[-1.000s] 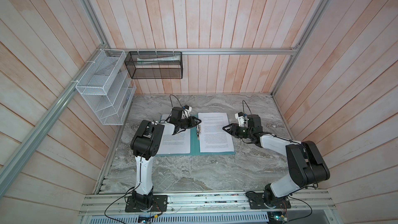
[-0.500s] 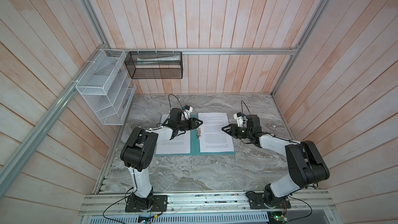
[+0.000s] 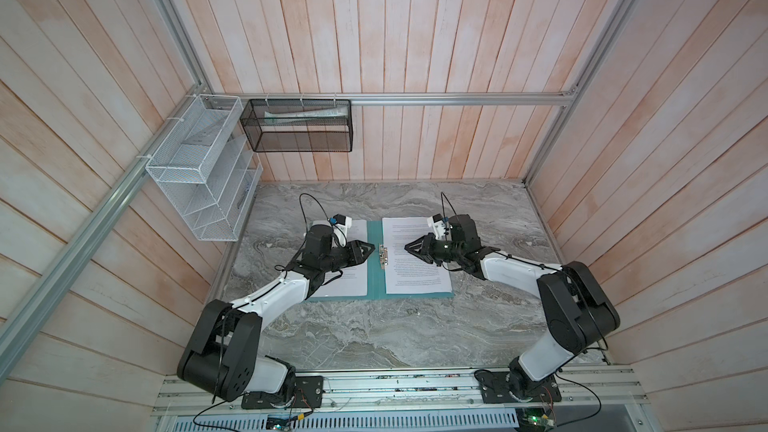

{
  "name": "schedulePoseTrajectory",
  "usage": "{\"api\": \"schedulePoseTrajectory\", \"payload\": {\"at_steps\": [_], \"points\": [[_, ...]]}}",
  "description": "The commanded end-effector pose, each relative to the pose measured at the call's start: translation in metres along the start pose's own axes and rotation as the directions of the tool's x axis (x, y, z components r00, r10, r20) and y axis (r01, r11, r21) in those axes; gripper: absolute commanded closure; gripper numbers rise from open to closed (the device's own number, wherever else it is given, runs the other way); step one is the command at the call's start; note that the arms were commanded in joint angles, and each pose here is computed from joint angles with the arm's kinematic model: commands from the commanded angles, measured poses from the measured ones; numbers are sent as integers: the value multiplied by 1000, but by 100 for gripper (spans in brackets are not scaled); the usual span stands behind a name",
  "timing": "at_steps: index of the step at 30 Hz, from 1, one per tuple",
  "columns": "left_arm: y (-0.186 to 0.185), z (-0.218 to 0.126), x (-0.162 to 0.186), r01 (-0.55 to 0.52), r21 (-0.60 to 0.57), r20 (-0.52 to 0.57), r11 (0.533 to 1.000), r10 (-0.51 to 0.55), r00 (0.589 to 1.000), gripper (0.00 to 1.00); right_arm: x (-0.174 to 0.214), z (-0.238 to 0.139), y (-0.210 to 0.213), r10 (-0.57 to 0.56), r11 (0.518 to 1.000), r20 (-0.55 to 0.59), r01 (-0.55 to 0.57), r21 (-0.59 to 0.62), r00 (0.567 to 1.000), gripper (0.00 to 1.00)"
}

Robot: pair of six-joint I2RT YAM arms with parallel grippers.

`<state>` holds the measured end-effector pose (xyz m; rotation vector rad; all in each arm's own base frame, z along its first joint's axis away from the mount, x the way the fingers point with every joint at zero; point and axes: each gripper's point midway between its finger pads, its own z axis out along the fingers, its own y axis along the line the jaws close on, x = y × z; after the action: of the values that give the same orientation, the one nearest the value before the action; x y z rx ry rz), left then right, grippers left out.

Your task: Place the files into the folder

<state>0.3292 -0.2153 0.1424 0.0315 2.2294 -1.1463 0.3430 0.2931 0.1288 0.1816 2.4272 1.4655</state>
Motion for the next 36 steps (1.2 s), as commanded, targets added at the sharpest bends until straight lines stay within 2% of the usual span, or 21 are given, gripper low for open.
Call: {"api": "schedulePoseTrajectory", "payload": {"at_steps": [1, 7, 13, 24, 36], "points": [[7, -12, 13, 41, 18, 21, 999, -42, 999, 64, -3, 17, 4, 92, 996, -12, -92, -19, 996, 78], [17, -20, 32, 61, 17, 21, 998, -61, 998, 65, 5, 47, 0, 146, 988, -62, -149, -49, 987, 77], [37, -19, 45, 83, -17, 5, 996, -82, 997, 68, 7, 68, 3, 141, 988, -95, -146, -52, 986, 77], [64, -16, 62, 124, -63, -12, 990, -125, 992, 80, 7, 82, -3, 153, 987, -126, -158, -35, 980, 76], [78, -21, 77, 144, -101, -19, 985, -146, 989, 79, 10, 87, -8, 167, 985, -139, -171, -20, 976, 77]]}}
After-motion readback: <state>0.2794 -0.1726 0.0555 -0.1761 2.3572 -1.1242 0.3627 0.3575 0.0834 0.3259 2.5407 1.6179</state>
